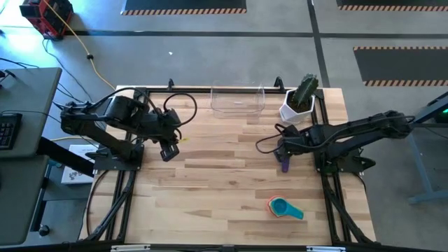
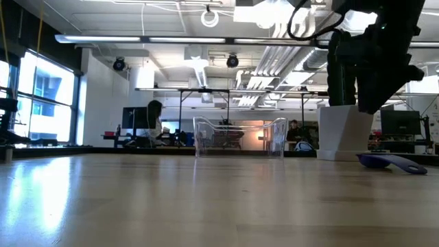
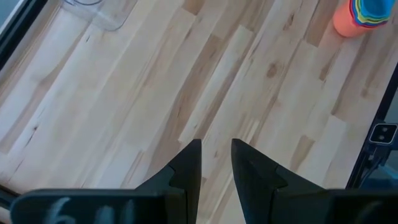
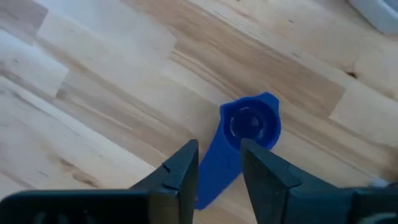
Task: Nest measuring cups in basket
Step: Stack the purple measuring cup on top of the light blue measuring cup
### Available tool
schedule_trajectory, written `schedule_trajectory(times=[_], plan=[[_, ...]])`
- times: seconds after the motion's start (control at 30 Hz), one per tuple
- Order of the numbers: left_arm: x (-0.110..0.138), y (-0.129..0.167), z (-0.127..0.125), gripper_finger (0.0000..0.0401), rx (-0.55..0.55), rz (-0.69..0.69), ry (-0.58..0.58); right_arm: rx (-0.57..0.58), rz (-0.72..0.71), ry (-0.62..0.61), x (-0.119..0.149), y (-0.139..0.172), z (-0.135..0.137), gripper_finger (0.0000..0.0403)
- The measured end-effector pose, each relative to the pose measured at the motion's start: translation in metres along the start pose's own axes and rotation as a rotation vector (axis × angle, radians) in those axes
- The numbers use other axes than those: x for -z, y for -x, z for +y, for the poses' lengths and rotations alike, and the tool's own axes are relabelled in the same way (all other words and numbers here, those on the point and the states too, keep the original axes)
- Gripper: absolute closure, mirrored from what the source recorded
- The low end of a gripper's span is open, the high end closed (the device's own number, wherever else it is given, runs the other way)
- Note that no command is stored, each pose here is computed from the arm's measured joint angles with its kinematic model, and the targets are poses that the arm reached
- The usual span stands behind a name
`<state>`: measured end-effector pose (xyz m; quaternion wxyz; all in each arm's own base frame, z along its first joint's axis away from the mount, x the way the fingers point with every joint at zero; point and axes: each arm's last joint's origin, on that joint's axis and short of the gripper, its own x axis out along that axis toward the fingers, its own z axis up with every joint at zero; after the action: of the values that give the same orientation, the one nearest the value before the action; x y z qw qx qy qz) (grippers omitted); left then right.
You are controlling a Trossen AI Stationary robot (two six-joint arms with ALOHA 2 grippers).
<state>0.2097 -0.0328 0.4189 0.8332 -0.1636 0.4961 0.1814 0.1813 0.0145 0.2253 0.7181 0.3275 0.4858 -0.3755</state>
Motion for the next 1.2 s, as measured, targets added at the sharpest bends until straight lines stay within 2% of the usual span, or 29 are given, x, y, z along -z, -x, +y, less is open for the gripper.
schedule_trajectory(times=[0.23,0.6,0.9,1.2], plan=[[-0.001,0.000,-0.001,0.0323,0.007,-0.010,0.002,-0.016,0.023,-0.049,0.000,-0.024,0.003,0.0260],[-0.001,0.000,-0.001,0.0323,0.005,-0.011,-0.003,0.091,0.082,-0.041,-0.003,-0.054,0.007,0.0256],[-0.001,0.000,-0.001,0.0323,0.005,-0.012,-0.016,0.163,0.121,-0.013,-0.003,-0.073,0.011,0.0284],[-0.001,0.000,-0.001,0.0323,0.005,-0.011,-0.017,0.179,0.134,0.010,-0.002,-0.086,0.016,0.0297]])
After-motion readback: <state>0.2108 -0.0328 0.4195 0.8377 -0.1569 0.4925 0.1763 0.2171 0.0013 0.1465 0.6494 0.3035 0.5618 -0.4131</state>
